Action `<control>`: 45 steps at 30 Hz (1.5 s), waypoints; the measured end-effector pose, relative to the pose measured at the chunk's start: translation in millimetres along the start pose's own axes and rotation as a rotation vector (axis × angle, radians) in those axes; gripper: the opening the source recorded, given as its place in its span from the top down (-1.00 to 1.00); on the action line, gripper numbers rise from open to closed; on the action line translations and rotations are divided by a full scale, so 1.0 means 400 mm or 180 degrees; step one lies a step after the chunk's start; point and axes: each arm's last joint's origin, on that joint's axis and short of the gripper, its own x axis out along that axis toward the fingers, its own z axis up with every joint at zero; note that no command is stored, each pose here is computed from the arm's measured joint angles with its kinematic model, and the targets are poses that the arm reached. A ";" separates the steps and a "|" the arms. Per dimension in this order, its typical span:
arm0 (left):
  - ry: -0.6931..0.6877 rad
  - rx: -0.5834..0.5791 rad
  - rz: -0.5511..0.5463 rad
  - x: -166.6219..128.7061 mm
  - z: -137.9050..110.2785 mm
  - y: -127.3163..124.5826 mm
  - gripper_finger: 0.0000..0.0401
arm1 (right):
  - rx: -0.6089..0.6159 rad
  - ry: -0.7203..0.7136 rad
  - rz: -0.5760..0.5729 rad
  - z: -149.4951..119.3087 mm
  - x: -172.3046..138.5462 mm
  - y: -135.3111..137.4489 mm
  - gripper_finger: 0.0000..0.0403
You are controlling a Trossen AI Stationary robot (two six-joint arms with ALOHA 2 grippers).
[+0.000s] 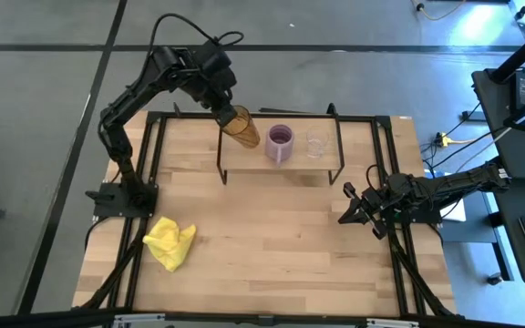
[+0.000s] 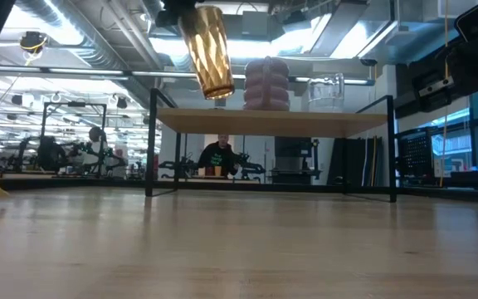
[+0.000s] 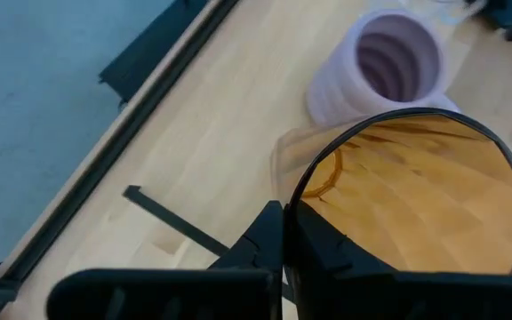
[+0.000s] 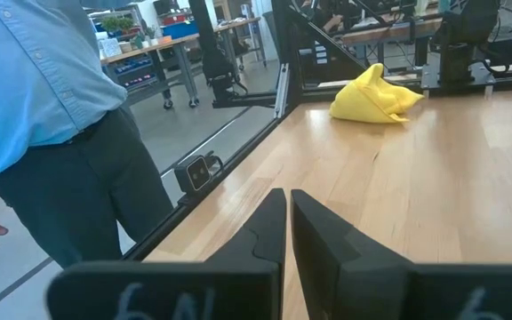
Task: Stack small to large cups/mugs on shelf
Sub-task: Put the brown glass on the shelf
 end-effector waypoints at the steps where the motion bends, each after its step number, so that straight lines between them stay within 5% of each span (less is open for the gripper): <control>1: -0.0005 -0.0008 0.0042 0.000 0.000 0.001 1.00 | -0.0003 0.0000 0.0000 0.000 0.000 0.000 0.88; 7: -0.0047 -0.0101 0.0081 -0.012 -0.004 0.006 1.00 | -0.0003 0.0000 0.0001 0.000 0.000 0.000 0.88; 11: -0.0007 -0.0192 -0.0208 -0.020 -0.017 0.004 1.00 | -0.0003 0.0001 0.0001 0.000 0.000 0.000 0.88; 21: 0.0324 -0.0145 0.0032 0.009 -0.082 0.017 1.00 | -0.0001 0.0002 0.0000 0.000 0.000 0.000 0.88; 45: 0.0177 -0.0043 0.0035 0.038 -0.060 0.018 0.84 | 0.0001 0.0002 0.0001 0.000 0.000 0.000 0.89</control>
